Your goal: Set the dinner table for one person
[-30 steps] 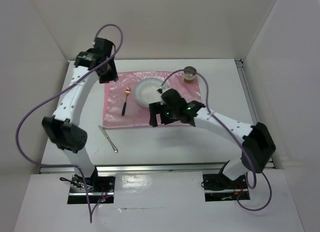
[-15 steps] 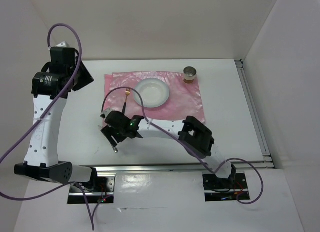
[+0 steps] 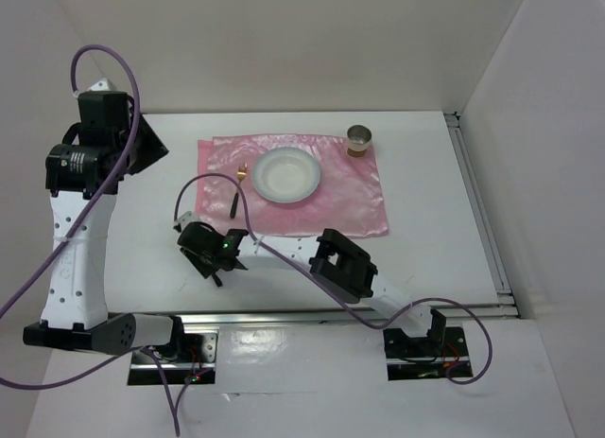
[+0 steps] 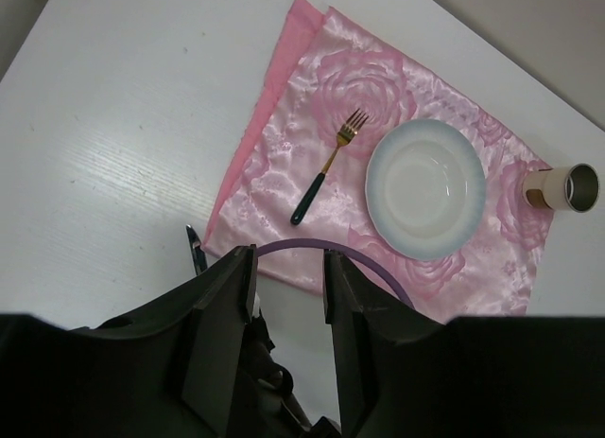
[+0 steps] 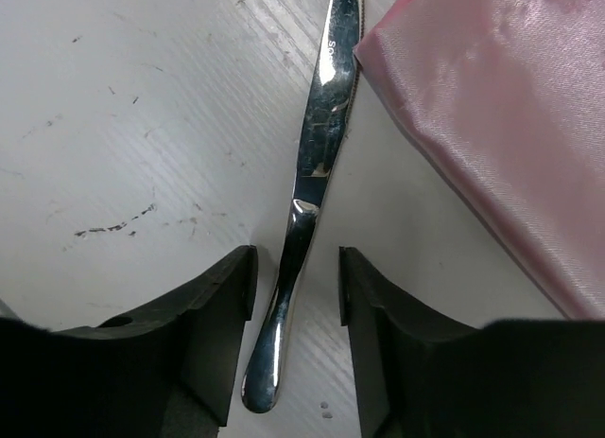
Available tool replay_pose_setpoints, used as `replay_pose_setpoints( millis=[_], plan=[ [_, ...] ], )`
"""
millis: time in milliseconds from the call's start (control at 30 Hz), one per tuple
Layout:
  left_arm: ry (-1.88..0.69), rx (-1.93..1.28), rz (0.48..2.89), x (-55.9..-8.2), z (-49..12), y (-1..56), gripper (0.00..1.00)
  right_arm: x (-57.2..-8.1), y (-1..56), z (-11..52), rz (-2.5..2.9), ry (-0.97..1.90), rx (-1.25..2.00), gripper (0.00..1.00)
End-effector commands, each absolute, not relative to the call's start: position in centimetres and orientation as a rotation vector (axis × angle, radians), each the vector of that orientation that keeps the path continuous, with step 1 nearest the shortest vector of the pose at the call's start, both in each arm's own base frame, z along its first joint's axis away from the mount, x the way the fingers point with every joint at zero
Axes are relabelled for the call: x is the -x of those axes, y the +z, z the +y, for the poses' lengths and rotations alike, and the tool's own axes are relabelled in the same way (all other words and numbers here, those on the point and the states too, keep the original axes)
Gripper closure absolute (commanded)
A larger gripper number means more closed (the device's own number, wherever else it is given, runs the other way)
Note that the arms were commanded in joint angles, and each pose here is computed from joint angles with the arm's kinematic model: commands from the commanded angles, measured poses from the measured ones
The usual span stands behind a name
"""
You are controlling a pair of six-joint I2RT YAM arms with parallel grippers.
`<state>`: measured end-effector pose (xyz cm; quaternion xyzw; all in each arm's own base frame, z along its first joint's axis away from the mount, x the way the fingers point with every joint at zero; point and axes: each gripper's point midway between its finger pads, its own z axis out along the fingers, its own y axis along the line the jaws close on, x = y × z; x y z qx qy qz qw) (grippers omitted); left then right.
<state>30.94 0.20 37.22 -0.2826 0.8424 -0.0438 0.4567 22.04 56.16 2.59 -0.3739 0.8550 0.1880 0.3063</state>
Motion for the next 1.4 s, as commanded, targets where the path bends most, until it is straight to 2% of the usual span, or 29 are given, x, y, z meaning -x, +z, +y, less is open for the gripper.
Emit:
replay_pose_setpoints(
  millis=[0,200,367,433,533,567,900,1100,1367],
  plan=[
    [-0.102,0.689,2.049,-30.5,0.7,38.0,0.49,-21.8,2.1,56.1,2.236,0.395,0.994,0.52],
    [-0.104,0.683,2.043,-30.6,0.8,38.2,0.49,-20.9,0.0,55.1,2.271,0.287,1.038,0.66],
    [-0.099,0.692,2.040,-30.6,1.1,38.2,0.49,-20.9,0.2,54.7,2.265,0.271,1.064,0.71],
    [-0.094,0.683,2.043,-30.6,1.1,38.2,0.49,-21.0,0.7,54.9,2.265,0.269,1.065,0.83],
    [-0.094,0.683,2.043,-30.6,1.1,38.2,0.49,-21.0,0.7,54.9,2.259,0.265,1.077,0.93],
    [-0.091,0.684,2.051,-30.8,1.1,37.9,0.49,-21.1,2.4,55.2,2.237,0.297,1.058,0.95],
    [-0.094,0.683,2.043,-31.0,1.1,38.1,0.49,-20.8,11.0,55.5,2.056,0.421,1.072,0.98],
    [-0.103,0.678,2.046,-31.0,0.9,38.1,0.49,-21.2,13.8,54.7,2.026,0.456,1.033,0.98],
    [-0.103,0.678,2.046,-31.0,0.9,38.1,0.49,-24.2,14.6,50.1,2.102,0.419,0.895,0.98]
  ],
)
